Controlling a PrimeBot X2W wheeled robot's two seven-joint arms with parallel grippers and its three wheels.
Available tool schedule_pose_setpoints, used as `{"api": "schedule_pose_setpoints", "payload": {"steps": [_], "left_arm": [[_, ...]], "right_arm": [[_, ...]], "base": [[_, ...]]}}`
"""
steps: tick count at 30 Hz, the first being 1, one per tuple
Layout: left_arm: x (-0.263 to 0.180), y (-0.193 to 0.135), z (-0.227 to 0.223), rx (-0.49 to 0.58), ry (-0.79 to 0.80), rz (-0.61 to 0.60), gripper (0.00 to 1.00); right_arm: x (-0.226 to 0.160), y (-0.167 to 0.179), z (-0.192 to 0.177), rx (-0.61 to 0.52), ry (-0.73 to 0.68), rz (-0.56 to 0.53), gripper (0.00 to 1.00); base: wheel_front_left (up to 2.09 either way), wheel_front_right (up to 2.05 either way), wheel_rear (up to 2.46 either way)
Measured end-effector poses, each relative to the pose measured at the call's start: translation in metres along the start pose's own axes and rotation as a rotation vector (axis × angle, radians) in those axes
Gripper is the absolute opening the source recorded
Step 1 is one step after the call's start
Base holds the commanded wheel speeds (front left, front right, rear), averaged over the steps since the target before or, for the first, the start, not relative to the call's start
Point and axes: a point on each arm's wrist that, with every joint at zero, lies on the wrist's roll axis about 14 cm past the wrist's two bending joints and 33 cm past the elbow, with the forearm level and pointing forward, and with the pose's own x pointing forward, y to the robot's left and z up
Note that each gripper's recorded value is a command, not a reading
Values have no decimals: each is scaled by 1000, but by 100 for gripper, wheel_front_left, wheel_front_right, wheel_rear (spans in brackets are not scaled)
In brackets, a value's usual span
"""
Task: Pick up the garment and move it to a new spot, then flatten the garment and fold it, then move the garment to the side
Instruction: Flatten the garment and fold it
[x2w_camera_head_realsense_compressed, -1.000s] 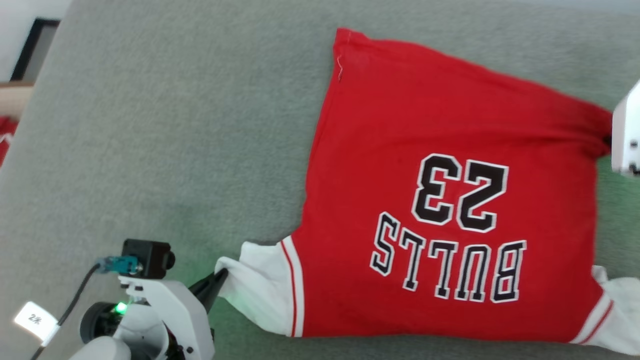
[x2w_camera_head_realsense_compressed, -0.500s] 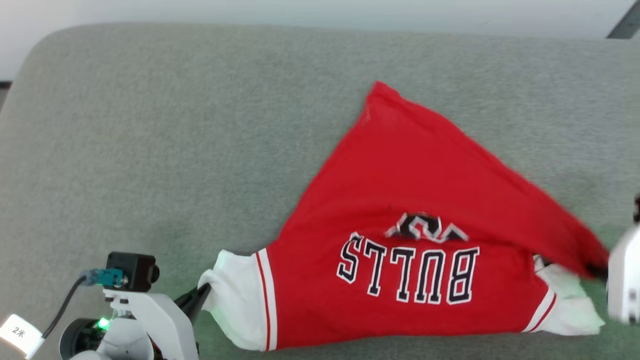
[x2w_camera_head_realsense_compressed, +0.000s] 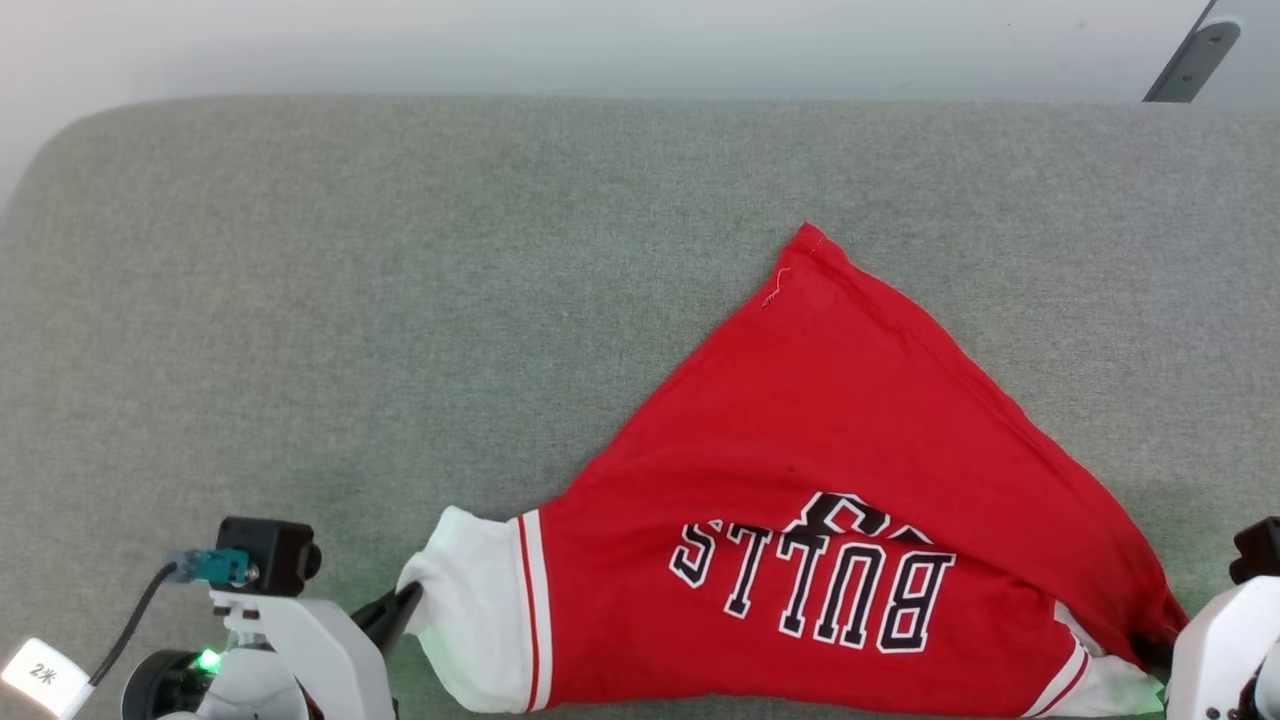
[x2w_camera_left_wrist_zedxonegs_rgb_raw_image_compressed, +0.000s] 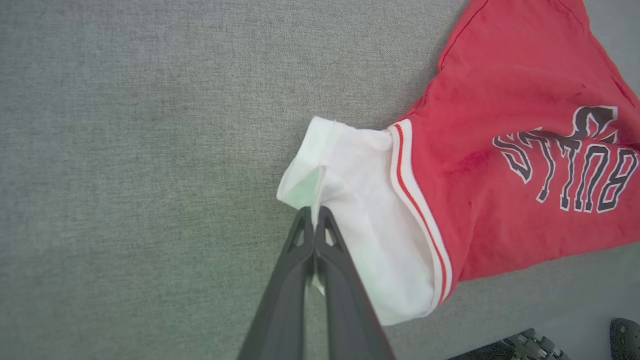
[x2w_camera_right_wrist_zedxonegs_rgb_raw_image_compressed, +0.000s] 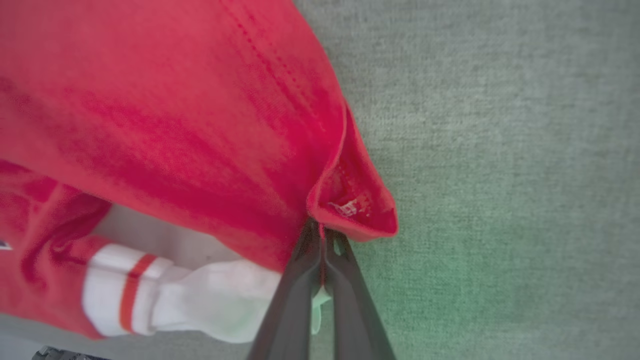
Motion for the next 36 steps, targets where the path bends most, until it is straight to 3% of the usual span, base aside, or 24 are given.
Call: {"api": "schedule_pose_setpoints", "payload": {"steps": [1,10,16,22,29,36], "left_arm": [[-1,0,0,-3,-2,-1,0],[-3,-1,1,-5,-14,-3,0],[-3,-1,3,-9,-21,-4,0],[-2,-2,3,-19,-26,-7,0],[1,-1,7,-26,-34,-13,0],[5,4,6,-45,-36,-6,0]], "right_arm": [[3,0,0,-4,-4,0,100],[-8,1,20,-42,-45,8,100],[-36,18,65,-108,-191,44,100],[-54,60,130,-228,-401,106,100],[-33,115,193,-357,-541,194,100],[10,147,219,-449,-491,224,100]], "base": [[0,0,0],[0,0,0],[0,0,0],[0,0,0],[0,0,0],[0,0,0]]}}
